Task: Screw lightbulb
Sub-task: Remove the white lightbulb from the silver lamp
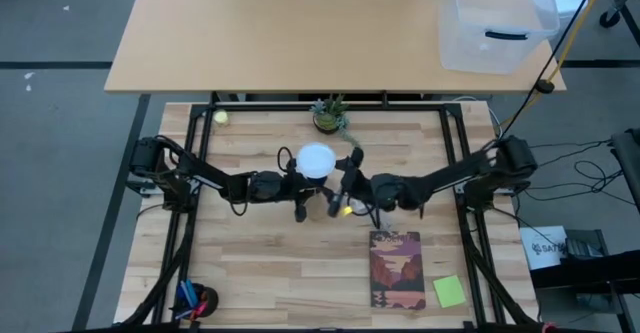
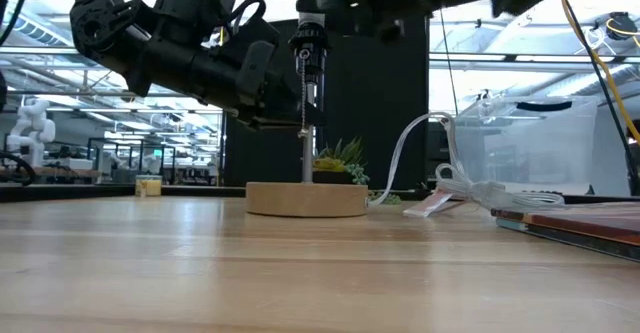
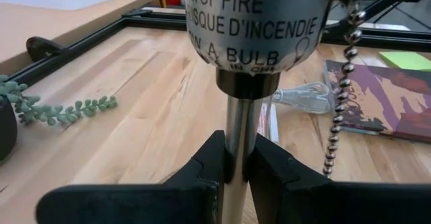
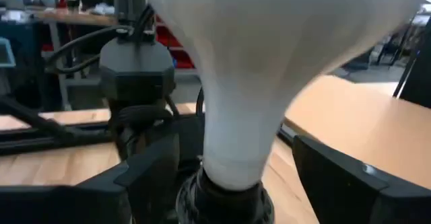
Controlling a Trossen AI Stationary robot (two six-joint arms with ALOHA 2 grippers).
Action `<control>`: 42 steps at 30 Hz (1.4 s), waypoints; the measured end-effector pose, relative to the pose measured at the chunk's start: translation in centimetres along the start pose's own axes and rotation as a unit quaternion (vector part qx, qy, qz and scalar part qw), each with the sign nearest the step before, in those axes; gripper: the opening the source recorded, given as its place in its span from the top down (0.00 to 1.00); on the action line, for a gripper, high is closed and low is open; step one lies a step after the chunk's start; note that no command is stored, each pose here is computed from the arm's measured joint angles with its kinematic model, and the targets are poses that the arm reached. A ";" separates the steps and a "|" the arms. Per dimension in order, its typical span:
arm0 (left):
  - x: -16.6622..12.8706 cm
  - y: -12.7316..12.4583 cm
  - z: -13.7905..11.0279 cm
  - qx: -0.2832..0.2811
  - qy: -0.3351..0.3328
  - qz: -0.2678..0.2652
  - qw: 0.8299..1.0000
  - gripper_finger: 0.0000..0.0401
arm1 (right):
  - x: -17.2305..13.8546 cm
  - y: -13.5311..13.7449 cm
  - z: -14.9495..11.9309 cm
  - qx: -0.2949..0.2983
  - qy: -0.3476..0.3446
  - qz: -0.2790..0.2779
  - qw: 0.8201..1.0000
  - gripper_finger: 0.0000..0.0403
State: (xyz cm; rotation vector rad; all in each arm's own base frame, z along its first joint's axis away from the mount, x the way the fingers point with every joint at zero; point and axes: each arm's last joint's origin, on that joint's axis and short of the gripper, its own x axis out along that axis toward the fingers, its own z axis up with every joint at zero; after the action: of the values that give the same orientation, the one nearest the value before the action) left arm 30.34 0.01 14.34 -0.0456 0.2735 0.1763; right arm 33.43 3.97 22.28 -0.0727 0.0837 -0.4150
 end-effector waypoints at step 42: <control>-0.1 -0.6 -0.3 0.030 0.022 -0.110 0.993 0.89 | 2.0 -3.8 2.6 -0.076 0.010 0.175 0.982 0.55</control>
State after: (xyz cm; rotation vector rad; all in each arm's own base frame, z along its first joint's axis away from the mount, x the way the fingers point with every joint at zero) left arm 30.32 -0.58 14.11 -0.0206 0.3158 -0.0521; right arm 33.96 -0.15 25.03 -0.2015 0.1457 -0.0569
